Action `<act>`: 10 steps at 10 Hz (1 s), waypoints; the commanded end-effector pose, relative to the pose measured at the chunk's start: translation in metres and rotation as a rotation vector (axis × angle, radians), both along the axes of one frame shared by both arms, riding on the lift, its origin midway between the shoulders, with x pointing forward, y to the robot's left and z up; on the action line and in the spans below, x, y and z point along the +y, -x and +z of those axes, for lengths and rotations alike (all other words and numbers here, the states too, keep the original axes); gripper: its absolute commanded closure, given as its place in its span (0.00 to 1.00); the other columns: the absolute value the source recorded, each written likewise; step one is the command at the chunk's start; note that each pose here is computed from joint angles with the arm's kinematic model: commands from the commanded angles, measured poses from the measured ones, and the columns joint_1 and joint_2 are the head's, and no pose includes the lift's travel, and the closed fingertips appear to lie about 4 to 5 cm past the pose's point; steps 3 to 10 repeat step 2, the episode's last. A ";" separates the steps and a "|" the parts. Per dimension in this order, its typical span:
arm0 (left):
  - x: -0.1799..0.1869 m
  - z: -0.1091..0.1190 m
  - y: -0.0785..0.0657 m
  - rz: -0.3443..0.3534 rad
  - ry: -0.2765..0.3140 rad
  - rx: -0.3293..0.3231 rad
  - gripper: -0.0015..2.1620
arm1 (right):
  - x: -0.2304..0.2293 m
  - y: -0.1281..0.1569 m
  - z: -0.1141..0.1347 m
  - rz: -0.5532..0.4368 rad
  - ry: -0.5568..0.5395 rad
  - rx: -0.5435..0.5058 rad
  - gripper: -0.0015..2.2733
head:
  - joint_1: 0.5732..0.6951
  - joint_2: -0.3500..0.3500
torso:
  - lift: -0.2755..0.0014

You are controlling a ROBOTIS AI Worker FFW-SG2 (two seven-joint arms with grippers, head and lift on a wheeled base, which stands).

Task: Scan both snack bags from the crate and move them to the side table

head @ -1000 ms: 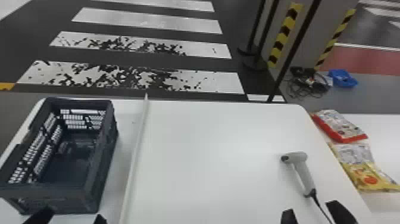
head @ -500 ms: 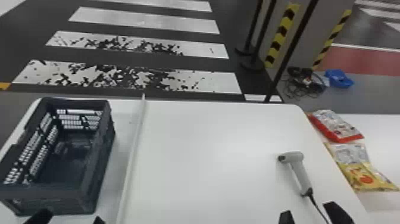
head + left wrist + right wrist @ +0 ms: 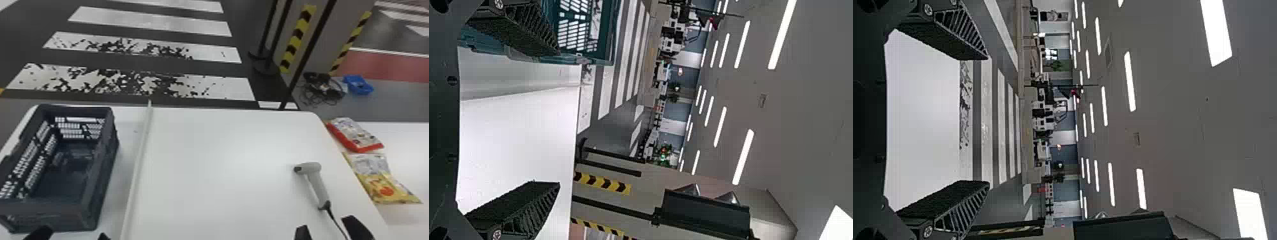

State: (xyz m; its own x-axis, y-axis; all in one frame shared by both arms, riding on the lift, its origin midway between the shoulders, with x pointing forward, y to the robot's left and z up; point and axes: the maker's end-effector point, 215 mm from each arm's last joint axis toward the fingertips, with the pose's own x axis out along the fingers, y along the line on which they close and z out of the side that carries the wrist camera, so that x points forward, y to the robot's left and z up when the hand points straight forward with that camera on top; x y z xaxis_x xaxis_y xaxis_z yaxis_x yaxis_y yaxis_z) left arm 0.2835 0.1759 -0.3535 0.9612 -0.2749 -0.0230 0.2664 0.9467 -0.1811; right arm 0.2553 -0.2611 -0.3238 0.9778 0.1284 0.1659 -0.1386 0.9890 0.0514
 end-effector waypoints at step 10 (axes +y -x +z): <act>-0.001 -0.004 0.001 -0.001 0.000 0.009 0.03 | 0.001 -0.002 -0.001 0.004 0.002 0.003 0.05 | 1.00 0.23 | 0.65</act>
